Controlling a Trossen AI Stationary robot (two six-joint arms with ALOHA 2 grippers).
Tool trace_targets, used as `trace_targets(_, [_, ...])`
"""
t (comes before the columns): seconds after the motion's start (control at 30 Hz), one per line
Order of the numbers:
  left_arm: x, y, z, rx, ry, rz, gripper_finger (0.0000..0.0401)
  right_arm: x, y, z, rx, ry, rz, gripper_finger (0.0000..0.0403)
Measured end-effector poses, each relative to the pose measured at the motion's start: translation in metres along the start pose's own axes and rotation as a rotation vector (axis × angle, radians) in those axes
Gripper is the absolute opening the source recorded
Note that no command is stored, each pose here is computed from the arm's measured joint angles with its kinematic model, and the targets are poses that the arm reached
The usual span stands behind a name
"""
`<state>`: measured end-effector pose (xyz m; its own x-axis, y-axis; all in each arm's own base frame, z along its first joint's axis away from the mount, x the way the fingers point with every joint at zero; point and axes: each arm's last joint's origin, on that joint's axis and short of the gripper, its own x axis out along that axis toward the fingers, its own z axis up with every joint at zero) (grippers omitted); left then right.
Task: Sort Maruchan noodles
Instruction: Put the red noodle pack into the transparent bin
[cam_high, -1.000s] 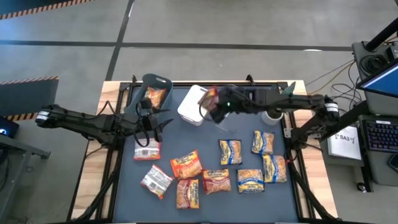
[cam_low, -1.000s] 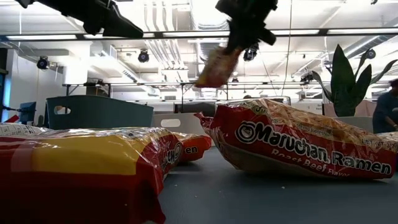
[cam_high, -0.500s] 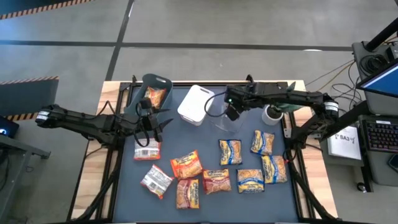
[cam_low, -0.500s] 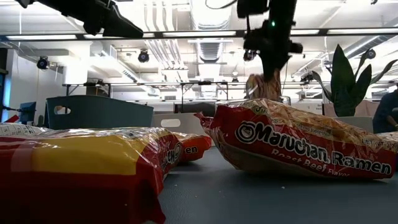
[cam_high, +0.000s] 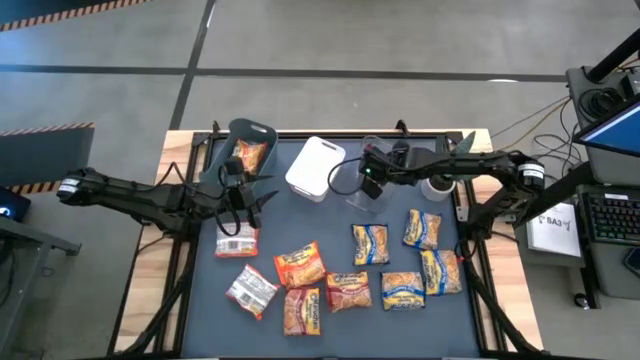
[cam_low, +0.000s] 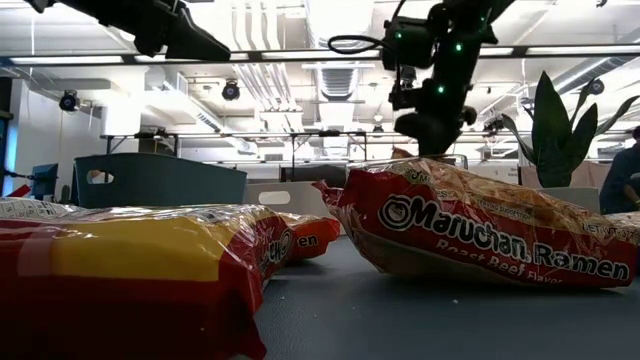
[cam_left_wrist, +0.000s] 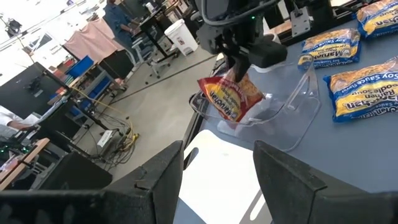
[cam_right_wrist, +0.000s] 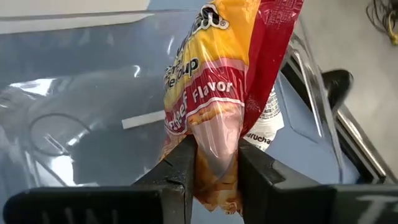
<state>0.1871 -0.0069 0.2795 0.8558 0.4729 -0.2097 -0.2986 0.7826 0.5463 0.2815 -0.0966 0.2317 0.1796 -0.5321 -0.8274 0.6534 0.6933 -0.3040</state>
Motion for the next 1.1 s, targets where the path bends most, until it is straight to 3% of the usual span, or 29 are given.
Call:
trace_targets(0.67, [0.000,0.000,0.000,0.000,0.000,-0.001,0.0178,0.013,-0.015,0.007,0.031,-0.057,-0.055,0.0091])
trace_targets(0.93, [0.000,0.000,0.000,0.001,0.001,-0.001,0.0178,0.007,-0.015,0.014,-0.002,-0.086,-0.046,0.0072])
trace_targets(1.1, [0.000,0.000,0.000,0.001,0.001,-0.001,0.0178,0.008,-0.016,0.015,0.046,-0.087,-0.047,0.0107])
